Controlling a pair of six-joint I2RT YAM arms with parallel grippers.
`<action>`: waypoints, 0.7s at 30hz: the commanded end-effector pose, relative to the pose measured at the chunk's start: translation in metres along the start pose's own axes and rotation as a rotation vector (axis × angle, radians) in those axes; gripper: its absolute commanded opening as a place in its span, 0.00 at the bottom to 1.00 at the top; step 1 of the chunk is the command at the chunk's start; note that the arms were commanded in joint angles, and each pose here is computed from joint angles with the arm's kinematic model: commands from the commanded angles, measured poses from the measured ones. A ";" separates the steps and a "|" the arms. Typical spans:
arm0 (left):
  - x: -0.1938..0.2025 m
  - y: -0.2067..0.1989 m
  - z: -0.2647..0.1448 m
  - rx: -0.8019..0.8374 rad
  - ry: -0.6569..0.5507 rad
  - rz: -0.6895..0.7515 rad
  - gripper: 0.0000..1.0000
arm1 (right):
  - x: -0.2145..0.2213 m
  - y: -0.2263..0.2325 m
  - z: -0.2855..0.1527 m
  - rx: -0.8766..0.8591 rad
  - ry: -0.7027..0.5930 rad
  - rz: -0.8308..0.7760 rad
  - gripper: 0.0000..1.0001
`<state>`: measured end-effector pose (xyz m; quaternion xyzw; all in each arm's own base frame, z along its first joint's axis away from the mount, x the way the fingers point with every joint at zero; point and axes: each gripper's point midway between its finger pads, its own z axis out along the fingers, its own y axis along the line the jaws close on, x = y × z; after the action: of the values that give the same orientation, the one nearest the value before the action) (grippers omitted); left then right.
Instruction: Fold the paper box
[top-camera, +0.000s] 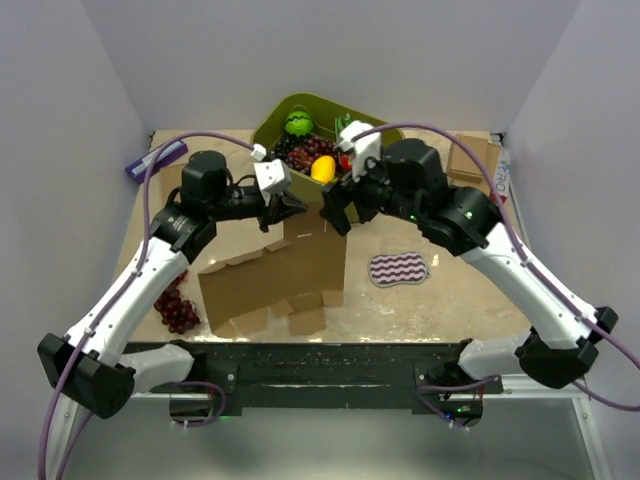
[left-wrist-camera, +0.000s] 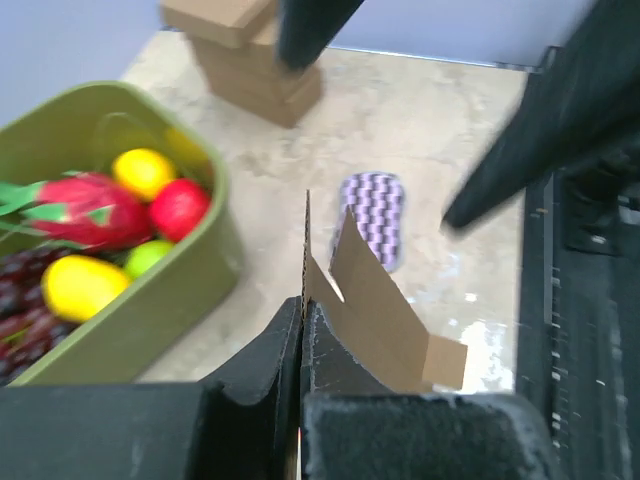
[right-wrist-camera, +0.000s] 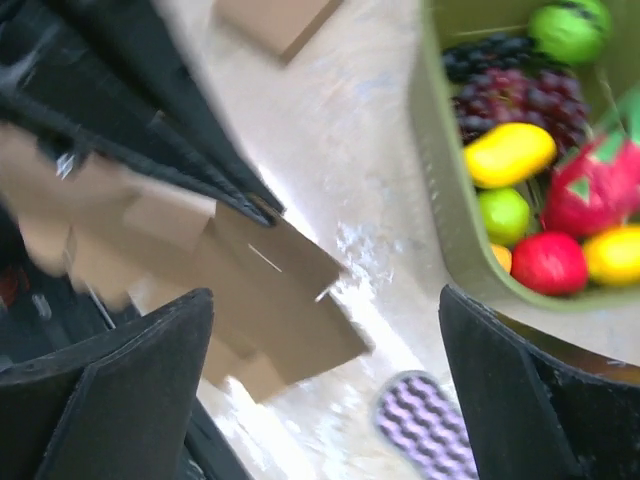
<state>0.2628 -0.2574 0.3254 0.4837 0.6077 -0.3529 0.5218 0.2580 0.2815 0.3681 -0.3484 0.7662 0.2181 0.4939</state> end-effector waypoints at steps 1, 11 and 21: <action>-0.053 0.037 -0.024 -0.289 -0.188 0.086 0.00 | -0.024 -0.050 -0.029 0.264 -0.226 0.470 0.99; -0.056 0.015 -0.037 -0.276 -0.302 0.133 0.00 | 0.006 -0.022 -0.008 0.064 -0.385 0.829 0.99; -0.065 0.014 -0.046 -0.259 -0.339 0.032 0.00 | 0.044 -0.037 0.006 0.132 -0.382 0.232 0.99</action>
<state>0.2708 -0.2254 0.3735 0.3680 0.5695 -0.3135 0.6648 0.2677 0.2476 0.2945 -0.0946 0.7689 0.3219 0.5443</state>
